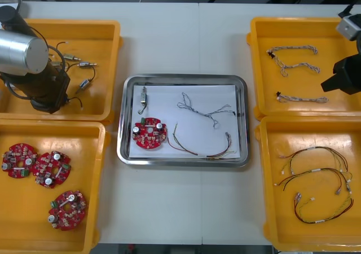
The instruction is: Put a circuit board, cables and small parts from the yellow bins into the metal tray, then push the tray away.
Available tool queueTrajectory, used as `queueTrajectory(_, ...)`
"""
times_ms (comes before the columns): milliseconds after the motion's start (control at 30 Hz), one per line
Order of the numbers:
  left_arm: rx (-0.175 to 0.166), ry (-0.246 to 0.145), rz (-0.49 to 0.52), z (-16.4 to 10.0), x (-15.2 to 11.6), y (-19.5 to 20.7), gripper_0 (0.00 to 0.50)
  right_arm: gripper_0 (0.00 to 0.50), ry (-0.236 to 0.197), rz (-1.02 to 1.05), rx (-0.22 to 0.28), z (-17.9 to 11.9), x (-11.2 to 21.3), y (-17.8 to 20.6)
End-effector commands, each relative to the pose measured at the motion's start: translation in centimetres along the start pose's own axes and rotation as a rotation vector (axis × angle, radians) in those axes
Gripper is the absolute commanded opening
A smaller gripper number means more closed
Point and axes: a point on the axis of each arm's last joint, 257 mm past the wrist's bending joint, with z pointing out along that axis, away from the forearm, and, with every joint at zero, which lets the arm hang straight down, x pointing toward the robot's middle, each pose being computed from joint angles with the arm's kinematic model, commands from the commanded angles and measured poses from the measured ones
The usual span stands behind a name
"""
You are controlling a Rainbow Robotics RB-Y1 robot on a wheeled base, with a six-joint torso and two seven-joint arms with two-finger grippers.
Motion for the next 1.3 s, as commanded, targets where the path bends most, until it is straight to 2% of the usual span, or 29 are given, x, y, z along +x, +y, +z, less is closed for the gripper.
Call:
queueTrajectory(33, -0.012, 0.001, 0.011, 0.2, 0.2, 0.6, 0.000, 0.500, -0.020, 0.106, 0.080, -2.4, 1.1, -3.2)
queueTrajectory(167, -0.004, -0.013, 0.021, -0.1, -0.1, 0.3, 0.000, 0.500, -0.011, 0.221, 0.111, -2.7, 2.8, -4.5)
queueTrajectory(267, -0.009, -0.050, 0.035, -0.9, -1.1, 0.3, 0.000, 0.500, -0.011, 0.302, 0.131, -3.0, 4.1, -5.3)
queueTrajectory(533, 0.018, -0.130, 0.107, -5.2, -2.1, -0.9, 0.000, 0.500, 0.000, 0.440, 0.176, -3.0, 7.2, -6.1)
queueTrajectory(633, 0.004, -0.157, 0.164, -6.5, -2.6, -0.6, 0.000, 0.500, 0.005, 0.438, 0.184, -2.9, 7.6, -5.9)
queueTrajectory(767, -0.052, -0.219, 0.285, -8.7, -4.3, 0.5, 0.000, 0.500, 0.016, 0.436, 0.179, -2.6, 8.5, -5.4)
queueTrajectory(867, -0.074, -0.233, 0.350, -10.2, -5.1, 0.9, 0.000, 0.500, 0.014, 0.428, 0.174, -2.5, 8.7, -4.8)
queueTrajectory(1033, -0.061, -0.227, 0.451, -12.7, -5.5, 0.6, 0.000, 0.500, 0.009, 0.418, 0.175, -2.6, 9.2, -4.3)
queueTrajectory(1200, -0.028, -0.200, 0.581, -13.7, -4.6, -0.3, 0.000, 0.500, 0.012, 0.409, 0.179, -2.7, 10.0, -4.0)
queueTrajectory(1300, -0.009, -0.170, 0.675, -14.3, -3.2, -0.5, 0.000, 0.500, 0.022, 0.407, 0.177, -2.6, 10.5, -4.0)
